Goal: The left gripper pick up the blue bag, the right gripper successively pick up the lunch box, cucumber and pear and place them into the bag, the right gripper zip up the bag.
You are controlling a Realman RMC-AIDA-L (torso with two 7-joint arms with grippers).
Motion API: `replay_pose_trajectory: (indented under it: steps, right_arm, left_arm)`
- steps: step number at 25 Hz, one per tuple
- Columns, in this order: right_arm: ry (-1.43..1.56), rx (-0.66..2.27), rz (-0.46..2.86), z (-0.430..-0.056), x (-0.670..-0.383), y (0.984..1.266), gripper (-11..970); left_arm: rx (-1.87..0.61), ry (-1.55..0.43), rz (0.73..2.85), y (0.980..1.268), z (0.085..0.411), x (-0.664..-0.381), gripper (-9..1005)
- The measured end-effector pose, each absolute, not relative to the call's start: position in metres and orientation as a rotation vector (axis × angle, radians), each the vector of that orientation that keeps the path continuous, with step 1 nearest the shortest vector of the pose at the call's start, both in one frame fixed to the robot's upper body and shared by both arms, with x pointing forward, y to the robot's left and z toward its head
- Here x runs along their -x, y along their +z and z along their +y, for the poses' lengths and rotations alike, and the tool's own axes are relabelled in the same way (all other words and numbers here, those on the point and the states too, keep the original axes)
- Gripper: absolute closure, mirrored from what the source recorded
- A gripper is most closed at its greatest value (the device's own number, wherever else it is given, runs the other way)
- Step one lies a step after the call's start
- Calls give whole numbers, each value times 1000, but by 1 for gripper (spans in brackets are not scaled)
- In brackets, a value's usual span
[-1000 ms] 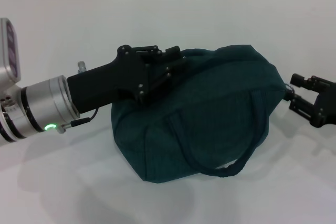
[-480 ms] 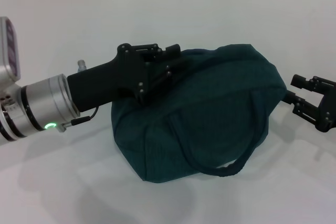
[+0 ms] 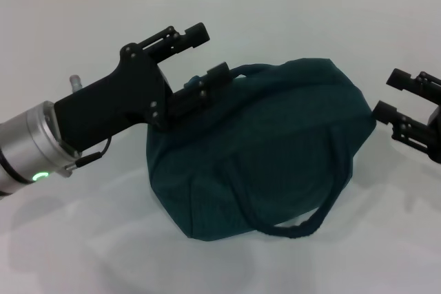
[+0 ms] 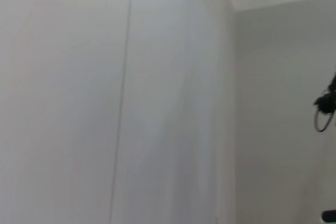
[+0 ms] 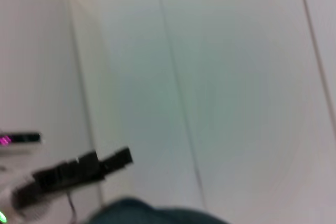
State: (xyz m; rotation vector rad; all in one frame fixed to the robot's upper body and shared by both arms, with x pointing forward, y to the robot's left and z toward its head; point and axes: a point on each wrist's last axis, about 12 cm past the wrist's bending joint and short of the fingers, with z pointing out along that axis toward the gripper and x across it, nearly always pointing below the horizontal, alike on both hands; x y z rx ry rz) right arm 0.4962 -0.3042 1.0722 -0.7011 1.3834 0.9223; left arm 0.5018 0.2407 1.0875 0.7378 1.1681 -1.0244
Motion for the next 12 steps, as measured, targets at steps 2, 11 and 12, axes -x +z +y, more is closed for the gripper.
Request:
replay_pose_trajectory:
  steps: [2, 11, 12]
  right_arm:
    - [974, 745, 1330, -302, -493, 1079, 469]
    - [1170, 849, 1203, -303, -493, 1113, 320]
    - [1178, 856, 1200, -302, -493, 1115, 321]
  left_arm:
    - [-753, -1036, 1149, 1089, 241, -499, 519]
    - [-813, -1058, 1130, 1083, 247, -480, 205]
    - [-814, -1058, 1137, 1081, 248, -479, 184]
